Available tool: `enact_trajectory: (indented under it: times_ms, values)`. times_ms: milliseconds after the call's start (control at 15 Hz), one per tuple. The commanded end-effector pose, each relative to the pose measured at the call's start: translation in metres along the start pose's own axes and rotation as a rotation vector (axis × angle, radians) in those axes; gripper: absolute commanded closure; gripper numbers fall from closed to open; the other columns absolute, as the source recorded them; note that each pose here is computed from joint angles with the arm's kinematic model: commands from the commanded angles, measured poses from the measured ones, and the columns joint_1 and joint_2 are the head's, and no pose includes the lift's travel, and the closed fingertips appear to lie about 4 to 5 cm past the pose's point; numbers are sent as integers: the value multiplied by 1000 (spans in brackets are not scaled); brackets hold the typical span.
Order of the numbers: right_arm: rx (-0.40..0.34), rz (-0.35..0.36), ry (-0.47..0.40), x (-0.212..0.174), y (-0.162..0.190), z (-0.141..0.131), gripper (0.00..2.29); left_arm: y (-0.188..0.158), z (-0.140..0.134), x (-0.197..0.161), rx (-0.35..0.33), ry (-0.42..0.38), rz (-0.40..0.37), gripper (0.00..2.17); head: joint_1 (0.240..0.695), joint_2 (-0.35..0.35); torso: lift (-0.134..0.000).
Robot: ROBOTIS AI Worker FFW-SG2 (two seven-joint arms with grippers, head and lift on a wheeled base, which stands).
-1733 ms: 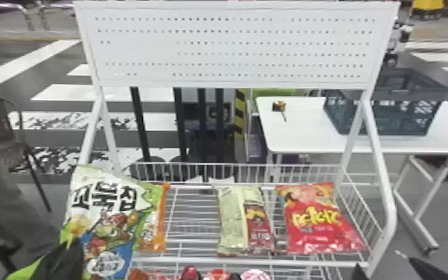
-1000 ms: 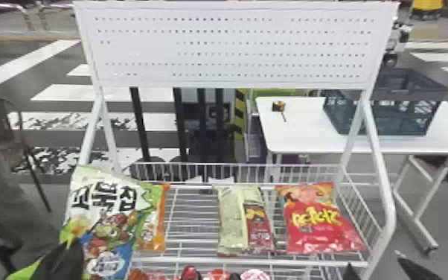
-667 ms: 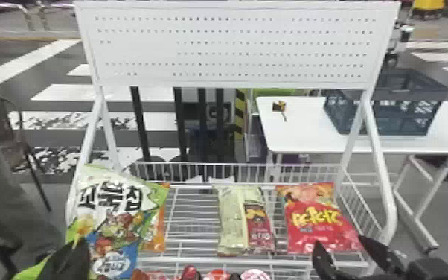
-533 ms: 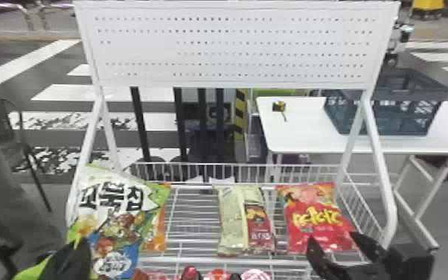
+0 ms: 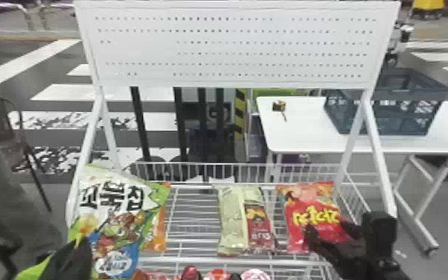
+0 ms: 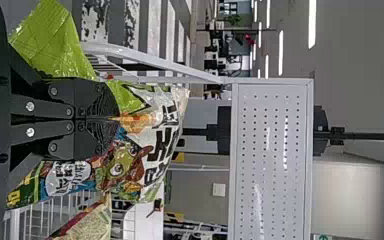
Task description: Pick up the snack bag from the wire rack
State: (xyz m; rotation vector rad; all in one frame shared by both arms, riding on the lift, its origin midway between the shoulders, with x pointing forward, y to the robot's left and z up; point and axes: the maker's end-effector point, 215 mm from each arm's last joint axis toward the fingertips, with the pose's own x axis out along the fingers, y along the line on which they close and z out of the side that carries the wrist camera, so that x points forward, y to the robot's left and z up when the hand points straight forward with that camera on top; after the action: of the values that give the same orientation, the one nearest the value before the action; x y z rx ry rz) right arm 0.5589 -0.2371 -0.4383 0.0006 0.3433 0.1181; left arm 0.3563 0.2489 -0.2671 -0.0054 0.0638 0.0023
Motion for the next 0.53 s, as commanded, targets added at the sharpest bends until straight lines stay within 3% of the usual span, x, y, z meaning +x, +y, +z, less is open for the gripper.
enact_trajectory:
  times_ms: [0,67,133,467]
  values:
    - [1,4,24,3,0,-5,1001,1,0,0,2,-1,0,1541,499,0,0]
    - [-1,1,27,3,1,-4,1706,1,0,0,2,-1,0,1541,499,0,0]
    - [-1,-2,33,2,1,-5,2155,1,1,1,2,-2,0,1541,499,0,0]
    - [0,-6,35,-3,1,-4,2250,1,0,2,3,1,-1,1541,499,0,0]
